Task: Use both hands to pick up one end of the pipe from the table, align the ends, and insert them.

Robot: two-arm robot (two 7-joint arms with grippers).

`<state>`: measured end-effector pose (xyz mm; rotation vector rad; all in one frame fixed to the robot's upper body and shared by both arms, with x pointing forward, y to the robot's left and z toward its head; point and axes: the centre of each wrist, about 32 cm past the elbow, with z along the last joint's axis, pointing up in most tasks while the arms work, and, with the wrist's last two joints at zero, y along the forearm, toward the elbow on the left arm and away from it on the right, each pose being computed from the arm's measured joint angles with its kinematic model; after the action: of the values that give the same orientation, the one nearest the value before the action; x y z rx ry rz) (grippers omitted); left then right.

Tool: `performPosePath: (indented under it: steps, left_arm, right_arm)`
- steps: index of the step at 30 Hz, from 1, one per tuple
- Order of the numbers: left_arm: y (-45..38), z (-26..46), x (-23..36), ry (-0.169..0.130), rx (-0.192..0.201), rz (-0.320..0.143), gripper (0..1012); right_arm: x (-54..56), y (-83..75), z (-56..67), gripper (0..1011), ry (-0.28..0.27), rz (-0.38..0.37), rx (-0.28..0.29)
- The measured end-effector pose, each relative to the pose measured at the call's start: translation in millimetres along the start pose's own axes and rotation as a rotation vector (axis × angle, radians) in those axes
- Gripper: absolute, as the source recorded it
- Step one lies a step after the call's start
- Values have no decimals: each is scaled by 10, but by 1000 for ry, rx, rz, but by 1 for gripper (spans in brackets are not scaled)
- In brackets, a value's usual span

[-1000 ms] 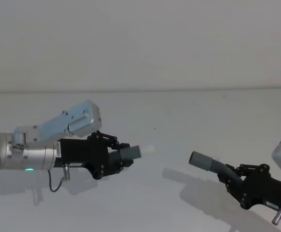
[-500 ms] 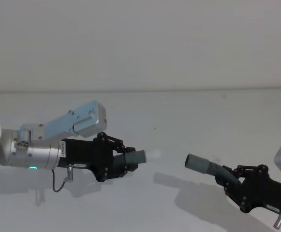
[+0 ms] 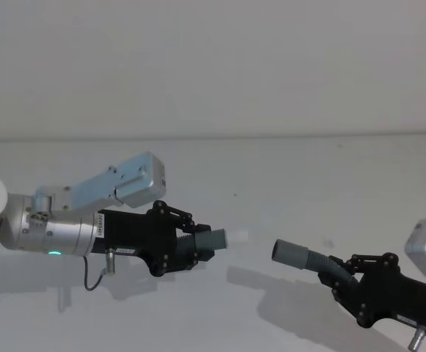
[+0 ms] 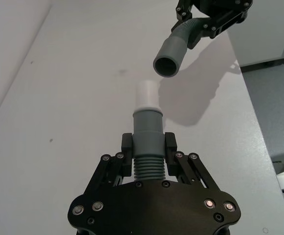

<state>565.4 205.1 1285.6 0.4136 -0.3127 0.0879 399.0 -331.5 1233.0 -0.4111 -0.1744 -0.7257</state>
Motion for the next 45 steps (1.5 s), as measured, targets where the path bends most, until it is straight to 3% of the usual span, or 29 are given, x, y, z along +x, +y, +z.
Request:
performPosePath:
  steps: [45]
  left_arm:
    - [-91, 59, 102, -9, 9, -73, 353]
  right_arm:
    - [-37, -3, 74, 206, -27, 42, -4]
